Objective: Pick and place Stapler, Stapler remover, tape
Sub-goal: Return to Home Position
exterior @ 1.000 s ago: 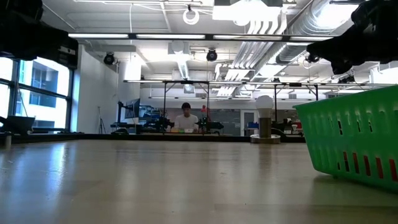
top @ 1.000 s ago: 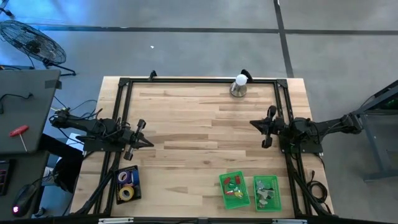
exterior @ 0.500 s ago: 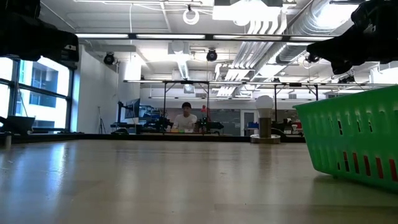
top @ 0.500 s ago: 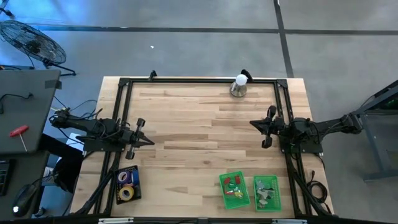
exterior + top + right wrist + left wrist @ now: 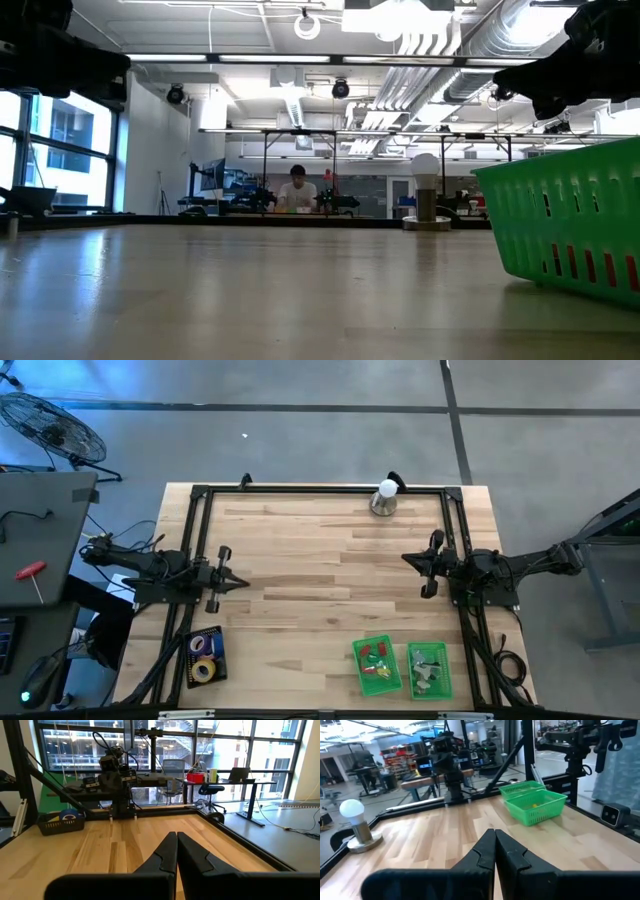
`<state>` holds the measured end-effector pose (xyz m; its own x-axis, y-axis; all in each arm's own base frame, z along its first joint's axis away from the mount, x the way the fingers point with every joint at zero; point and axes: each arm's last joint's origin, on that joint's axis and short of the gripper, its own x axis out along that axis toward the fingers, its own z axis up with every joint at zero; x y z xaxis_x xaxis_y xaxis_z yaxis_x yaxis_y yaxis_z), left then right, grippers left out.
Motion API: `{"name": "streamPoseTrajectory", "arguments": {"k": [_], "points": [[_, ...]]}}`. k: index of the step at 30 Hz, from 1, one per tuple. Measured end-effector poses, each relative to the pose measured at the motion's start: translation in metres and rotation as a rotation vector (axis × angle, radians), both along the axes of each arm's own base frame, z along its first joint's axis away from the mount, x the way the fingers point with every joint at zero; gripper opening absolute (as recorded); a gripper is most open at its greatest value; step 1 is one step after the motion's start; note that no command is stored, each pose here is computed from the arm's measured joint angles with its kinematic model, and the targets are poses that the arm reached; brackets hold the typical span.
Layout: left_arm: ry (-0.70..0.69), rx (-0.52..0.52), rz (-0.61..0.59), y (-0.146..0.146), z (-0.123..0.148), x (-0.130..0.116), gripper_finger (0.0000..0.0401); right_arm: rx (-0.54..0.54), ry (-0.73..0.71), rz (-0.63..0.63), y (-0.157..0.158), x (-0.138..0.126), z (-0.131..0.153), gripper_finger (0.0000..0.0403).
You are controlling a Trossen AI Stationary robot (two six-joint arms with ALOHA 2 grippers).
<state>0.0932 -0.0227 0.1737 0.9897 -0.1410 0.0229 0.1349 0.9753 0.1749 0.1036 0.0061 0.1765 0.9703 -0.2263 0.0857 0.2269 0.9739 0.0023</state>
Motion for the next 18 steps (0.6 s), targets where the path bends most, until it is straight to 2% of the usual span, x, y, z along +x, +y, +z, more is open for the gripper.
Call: {"name": "streamPoseTrajectory", "arguments": {"k": [18], "points": [[-0.002,-0.002,-0.007,-0.0002,0.0002,0.0000,0.0000,0.000,0.000,0.000,0.0000,0.0000,0.0000,0.0000]]}}
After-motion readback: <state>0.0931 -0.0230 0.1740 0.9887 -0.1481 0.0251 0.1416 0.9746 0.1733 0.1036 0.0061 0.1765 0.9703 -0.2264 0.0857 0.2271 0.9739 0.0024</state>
